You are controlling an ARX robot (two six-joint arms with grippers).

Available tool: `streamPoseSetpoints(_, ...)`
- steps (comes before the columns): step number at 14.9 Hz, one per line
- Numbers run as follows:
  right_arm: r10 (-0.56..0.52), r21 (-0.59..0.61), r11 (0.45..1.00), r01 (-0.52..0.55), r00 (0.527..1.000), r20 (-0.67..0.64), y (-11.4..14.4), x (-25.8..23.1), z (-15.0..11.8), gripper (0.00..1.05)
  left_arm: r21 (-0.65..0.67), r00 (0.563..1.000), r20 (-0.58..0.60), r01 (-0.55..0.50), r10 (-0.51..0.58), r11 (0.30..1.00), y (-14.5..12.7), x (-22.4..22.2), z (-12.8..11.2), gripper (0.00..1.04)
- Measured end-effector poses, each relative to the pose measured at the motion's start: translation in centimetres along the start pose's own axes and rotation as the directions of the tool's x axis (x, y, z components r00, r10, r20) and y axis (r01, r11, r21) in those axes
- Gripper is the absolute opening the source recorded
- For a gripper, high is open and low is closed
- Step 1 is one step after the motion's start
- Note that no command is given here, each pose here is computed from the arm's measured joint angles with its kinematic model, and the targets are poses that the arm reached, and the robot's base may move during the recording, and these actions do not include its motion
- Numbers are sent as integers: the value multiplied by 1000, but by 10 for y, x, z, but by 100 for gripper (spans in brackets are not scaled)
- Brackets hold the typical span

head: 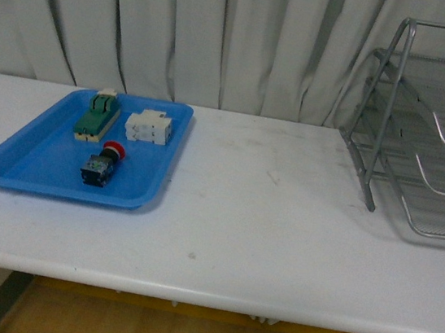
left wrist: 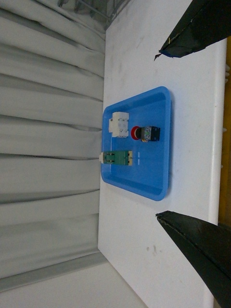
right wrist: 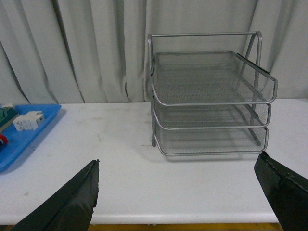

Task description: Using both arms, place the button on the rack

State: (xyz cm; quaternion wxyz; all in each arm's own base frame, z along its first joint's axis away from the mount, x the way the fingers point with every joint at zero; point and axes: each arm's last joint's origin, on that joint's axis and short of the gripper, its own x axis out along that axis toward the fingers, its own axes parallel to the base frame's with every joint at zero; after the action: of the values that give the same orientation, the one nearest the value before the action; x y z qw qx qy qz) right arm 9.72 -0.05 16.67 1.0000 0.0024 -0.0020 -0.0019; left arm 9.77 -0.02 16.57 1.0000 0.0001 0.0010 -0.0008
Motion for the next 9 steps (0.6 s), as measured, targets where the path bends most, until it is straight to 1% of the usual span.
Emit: streamPoseSetpoints(9, 0, 0, 1000, 0, 1000, 0, 0, 0, 0, 98, 0, 1000, 0, 0, 0, 1000, 0, 0, 0, 98)
